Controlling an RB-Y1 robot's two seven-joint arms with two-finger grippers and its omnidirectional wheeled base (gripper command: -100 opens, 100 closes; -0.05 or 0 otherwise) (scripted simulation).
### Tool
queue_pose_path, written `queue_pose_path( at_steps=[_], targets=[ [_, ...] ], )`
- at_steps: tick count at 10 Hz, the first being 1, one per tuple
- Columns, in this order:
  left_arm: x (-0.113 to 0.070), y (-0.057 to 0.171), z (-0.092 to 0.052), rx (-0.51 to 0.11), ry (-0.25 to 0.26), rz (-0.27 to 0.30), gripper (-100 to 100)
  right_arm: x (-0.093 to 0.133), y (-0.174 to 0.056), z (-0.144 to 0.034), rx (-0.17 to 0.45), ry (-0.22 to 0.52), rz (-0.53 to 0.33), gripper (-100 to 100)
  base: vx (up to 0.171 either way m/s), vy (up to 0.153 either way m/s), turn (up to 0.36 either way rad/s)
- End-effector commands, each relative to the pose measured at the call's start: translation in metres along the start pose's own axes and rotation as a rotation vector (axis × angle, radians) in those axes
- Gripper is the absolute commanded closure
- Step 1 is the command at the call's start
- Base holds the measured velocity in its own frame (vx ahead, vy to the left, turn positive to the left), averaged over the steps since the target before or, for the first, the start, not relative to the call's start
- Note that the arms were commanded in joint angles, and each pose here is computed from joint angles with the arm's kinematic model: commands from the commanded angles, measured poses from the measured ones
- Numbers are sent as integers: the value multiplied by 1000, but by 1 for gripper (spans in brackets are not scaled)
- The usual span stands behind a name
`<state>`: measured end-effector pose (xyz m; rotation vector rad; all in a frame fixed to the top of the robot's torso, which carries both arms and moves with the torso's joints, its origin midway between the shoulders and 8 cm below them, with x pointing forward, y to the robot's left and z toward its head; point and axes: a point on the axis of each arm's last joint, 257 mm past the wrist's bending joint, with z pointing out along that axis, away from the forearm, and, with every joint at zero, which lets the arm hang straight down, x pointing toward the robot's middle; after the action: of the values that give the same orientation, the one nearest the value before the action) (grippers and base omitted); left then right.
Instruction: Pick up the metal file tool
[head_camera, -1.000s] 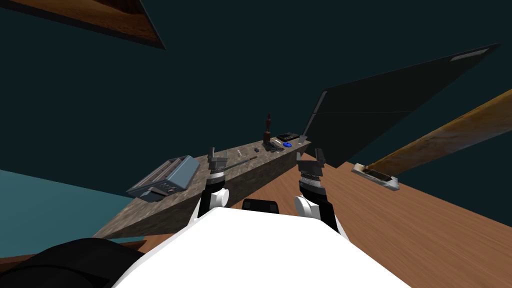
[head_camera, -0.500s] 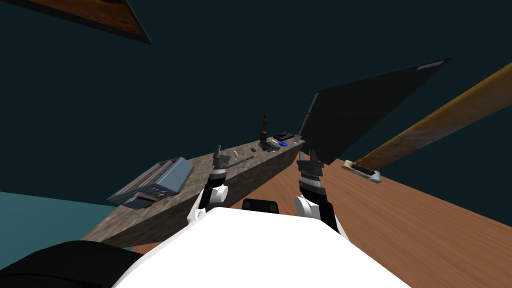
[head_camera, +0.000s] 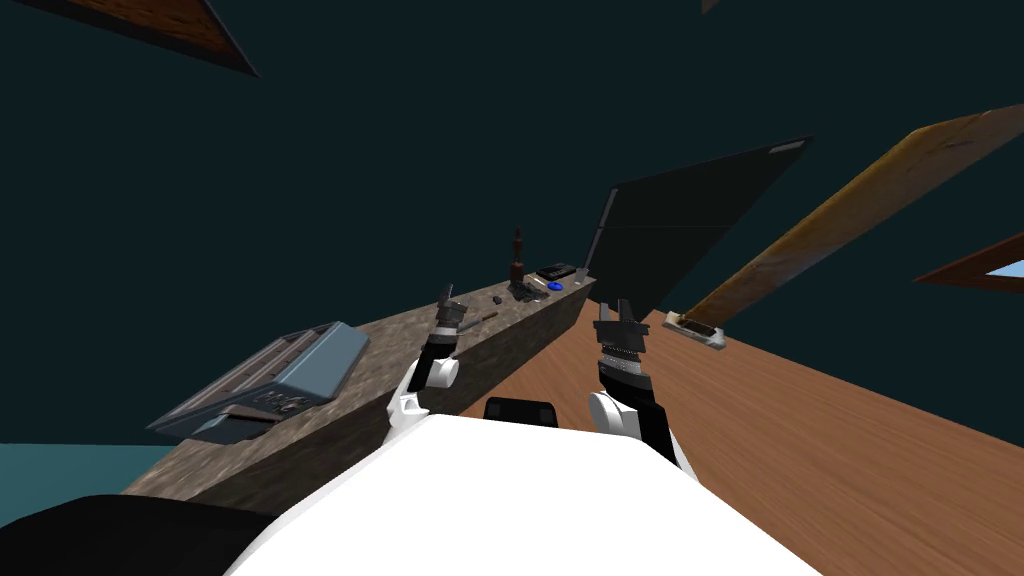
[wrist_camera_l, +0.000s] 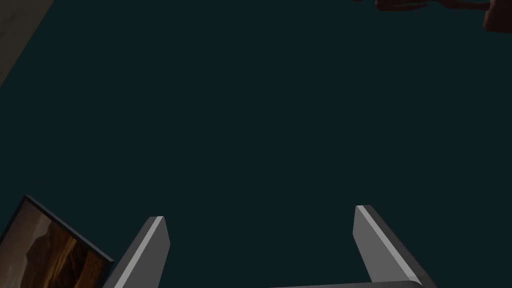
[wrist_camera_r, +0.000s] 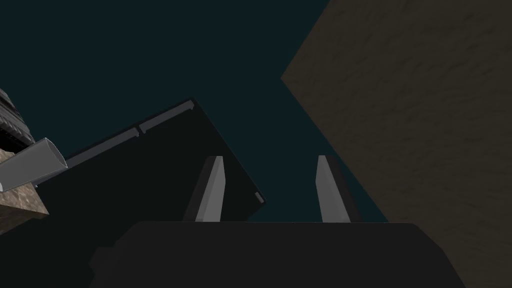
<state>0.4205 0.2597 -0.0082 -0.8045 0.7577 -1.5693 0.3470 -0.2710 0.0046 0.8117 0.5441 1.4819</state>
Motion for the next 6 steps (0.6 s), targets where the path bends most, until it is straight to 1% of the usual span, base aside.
queue_pose_path(
  at_steps=[1,2,3,4,5,6],
  targets=[
    [-1,6,7,-14,6,-8,-100,0,0,0,0,0,0,0,-8,-56,-58],
    [-3,18,15,-45,8,-18,-100,0,0,0,0,0,0,0,-10,-72,-122],
    [-5,27,24,-65,10,-30,-100,0,0,0,0,0,0,0,-11,-82,-230],
    [-4,28,28,-71,11,-32,-100,0,0,0,0,0,0,0,-11,-50,-52],
    [-9,42,36,-108,4,-44,-100,0,0,0,0,0,0,0,-11,-50,-101],
    [-7,41,39,-106,7,-46,-100,0,0,0,0,0,0,0,-9,-33,-66]
  ],
)
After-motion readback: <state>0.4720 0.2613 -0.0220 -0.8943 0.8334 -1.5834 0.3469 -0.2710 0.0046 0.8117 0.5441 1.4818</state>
